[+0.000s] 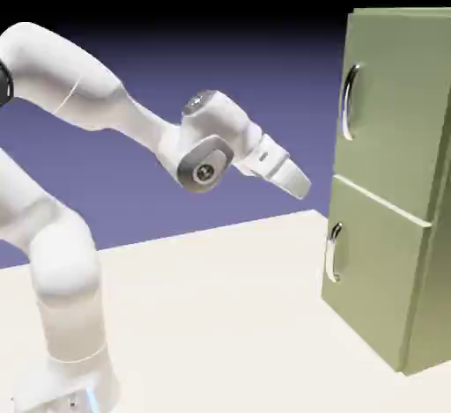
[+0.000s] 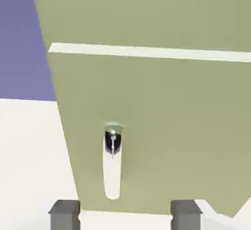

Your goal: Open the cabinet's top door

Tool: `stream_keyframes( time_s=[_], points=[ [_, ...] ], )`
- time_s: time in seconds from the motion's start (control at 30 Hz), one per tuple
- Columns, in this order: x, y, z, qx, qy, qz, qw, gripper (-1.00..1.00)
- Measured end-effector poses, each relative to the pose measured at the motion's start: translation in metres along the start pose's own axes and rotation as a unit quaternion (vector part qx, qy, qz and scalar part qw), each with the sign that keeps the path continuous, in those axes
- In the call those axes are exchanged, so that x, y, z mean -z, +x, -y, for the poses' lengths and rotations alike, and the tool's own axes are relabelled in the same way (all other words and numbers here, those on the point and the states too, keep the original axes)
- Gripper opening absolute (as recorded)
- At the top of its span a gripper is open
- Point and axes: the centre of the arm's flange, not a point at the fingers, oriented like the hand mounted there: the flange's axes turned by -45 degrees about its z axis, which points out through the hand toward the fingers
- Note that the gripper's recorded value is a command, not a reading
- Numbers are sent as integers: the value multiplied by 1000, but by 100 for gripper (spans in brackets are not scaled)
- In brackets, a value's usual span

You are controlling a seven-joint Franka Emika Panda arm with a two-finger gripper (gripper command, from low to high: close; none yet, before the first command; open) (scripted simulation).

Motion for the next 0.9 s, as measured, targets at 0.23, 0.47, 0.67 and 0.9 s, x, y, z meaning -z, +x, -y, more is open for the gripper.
stream_keyframes(
  time_s=[0.23, 0.47, 0.67, 0.9],
  points=[
    [-87, -51, -37, -107, 24, 136, 985, 0],
    [-148, -115, -75, -194, -3, 236, 952, 0],
    [-171, -156, -111, -248, -56, 271, 928, 0],
    [-167, -166, -154, -282, -130, 240, 920, 0]
  ],
)
